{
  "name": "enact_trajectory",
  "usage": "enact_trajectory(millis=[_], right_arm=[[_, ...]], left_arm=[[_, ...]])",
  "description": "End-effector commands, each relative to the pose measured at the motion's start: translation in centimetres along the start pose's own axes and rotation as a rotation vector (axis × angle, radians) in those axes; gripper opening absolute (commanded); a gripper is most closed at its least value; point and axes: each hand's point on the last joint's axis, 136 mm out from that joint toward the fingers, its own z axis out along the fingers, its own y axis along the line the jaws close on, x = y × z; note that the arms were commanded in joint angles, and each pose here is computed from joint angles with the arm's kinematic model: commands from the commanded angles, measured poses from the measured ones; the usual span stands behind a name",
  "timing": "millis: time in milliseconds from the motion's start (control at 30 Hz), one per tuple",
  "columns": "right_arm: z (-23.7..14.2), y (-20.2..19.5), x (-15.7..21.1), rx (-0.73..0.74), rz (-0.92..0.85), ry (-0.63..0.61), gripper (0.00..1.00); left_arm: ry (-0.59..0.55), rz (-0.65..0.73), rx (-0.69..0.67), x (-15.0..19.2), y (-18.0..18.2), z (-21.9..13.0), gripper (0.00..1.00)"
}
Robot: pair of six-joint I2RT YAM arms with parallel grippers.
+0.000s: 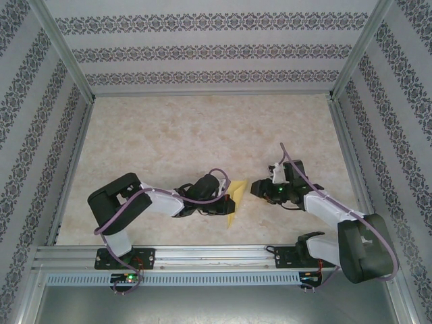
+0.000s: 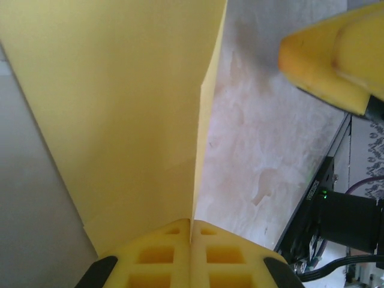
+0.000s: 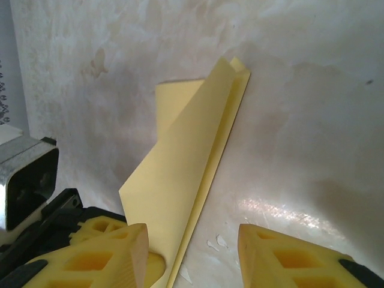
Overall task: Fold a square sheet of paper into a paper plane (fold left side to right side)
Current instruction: Fold the wing for the fifth time at the center of the table.
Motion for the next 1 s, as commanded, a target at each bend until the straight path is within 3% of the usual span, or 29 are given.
enact_trajectory(millis=[0, 967], right_arm=[[0.2, 0.6, -0.5, -0.017, -0.011, -0.048, 0.43], [3.3, 1.8, 0.5, -0.06, -0.03, -0.06, 0.43]], left_arm=[[-0.043, -0.044, 0.086, -1.1, -0.8, 0.0, 0.01], [-0.094, -0.048, 0.13, -2.0, -1.2, -1.3, 0.0]])
